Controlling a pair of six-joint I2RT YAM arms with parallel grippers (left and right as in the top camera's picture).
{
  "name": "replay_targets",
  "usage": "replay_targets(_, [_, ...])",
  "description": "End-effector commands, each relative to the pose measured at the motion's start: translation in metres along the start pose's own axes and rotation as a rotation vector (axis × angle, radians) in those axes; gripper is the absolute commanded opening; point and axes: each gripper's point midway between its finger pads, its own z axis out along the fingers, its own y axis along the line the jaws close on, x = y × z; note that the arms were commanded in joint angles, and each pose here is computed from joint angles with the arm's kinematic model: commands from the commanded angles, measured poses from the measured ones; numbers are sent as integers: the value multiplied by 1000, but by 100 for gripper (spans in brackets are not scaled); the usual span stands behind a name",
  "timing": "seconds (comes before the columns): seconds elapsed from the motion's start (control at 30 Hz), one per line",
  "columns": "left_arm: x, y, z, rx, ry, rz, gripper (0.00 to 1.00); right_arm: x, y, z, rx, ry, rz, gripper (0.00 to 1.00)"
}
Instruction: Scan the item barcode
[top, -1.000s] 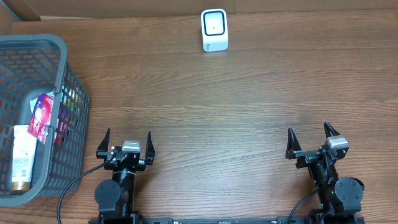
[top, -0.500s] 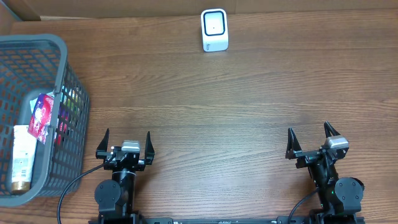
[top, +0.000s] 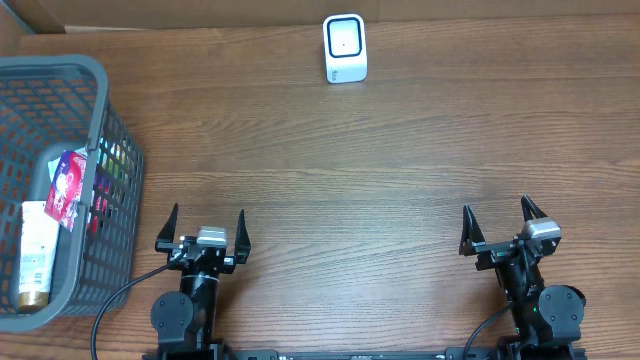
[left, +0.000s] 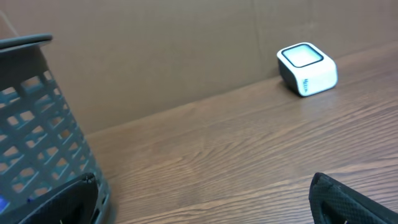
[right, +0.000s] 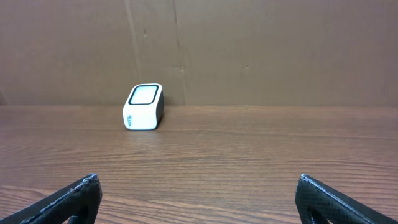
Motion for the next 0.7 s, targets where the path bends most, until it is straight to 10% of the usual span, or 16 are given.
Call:
replay_targets(0.0, [-1,-8,0,39,-15,-35,100,2,2,0,-10,-5,-2,100])
replay_targets(0.67, [-29,16,-6,-56,-61,-305,100,0,2,0,-9,-10,-3,100])
